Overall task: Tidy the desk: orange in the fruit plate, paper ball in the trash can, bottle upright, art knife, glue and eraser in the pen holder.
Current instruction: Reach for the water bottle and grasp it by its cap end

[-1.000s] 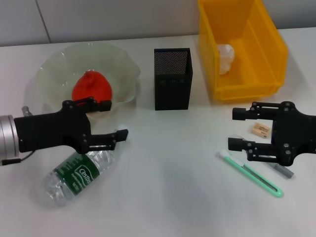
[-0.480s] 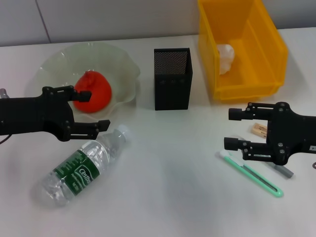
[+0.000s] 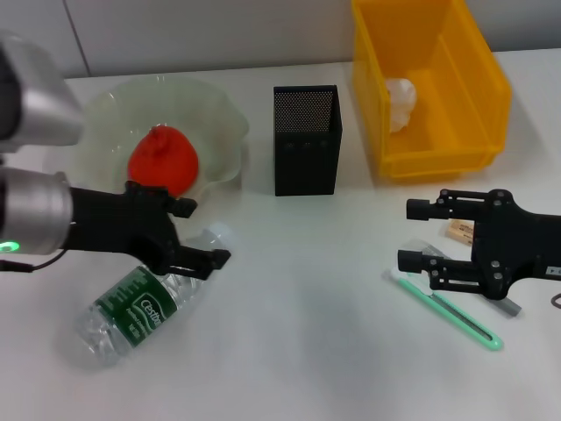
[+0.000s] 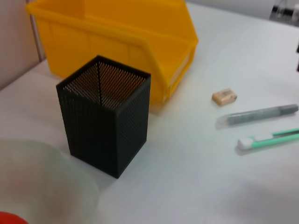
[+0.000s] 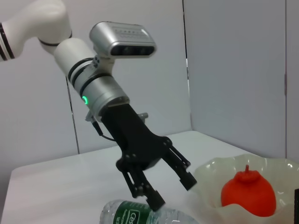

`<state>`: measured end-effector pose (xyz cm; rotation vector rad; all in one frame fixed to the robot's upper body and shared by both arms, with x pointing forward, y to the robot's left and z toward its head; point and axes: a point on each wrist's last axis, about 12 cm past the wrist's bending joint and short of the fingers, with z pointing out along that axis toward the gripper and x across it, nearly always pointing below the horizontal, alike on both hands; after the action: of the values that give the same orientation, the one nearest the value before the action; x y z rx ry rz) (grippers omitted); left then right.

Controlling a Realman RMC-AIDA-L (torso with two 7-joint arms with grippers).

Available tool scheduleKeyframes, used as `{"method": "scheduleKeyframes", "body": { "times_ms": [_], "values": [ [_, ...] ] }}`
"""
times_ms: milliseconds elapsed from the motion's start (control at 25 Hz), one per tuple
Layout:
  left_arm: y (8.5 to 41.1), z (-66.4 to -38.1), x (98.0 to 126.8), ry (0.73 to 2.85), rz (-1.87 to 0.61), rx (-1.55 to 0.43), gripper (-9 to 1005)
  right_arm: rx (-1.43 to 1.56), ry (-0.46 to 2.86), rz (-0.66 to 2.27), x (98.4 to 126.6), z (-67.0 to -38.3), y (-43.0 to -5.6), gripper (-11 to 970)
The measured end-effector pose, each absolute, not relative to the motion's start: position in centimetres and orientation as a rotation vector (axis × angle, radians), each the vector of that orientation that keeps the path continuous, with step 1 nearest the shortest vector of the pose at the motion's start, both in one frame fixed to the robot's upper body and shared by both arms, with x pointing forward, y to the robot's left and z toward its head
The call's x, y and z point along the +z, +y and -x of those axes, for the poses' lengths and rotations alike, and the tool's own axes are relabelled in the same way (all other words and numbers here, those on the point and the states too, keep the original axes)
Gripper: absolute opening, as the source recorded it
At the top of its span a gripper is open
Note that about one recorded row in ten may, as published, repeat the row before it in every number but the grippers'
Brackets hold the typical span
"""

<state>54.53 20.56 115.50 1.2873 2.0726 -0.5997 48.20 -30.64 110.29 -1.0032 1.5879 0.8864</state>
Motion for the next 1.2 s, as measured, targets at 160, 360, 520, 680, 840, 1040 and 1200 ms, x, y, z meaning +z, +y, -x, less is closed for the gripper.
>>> {"method": "scheduleKeyframes", "body": {
  "times_ms": [160,360,520,680,840,1040,1200],
  "values": [
    [19.8,-54.9,115.5,2.107,-1.286,-0.565,765,0.894,1.592,0.996,110.0,-48.1,-30.6,652],
    [18.3,-55.5,115.7,2.160,-1.270,-0.517,763,0.895,1.592,0.994,110.0,-48.1,-30.6,653],
    [18.4,-55.8,115.6,2.171,-1.224,-0.501,762,0.897,1.593,0.993,110.0,-48.1,-30.6,652],
    [18.5,-56.0,115.5,2.172,-1.208,-0.483,761,0.897,1.593,0.993,110.0,-48.1,-30.6,652],
    [18.2,-56.0,115.1,2.200,-1.193,-0.446,760,0.897,1.592,0.991,110.0,-48.1,-30.6,652],
    [17.2,-55.7,114.6,2.201,-1.234,-0.427,758,0.900,1.591,0.986,110.0,-48.1,-30.6,653],
    [16.9,-55.6,114.4,2.201,-1.236,-0.421,757,0.908,1.593,0.977,109.8,-48.1,-30.6,653]
  ]
}}
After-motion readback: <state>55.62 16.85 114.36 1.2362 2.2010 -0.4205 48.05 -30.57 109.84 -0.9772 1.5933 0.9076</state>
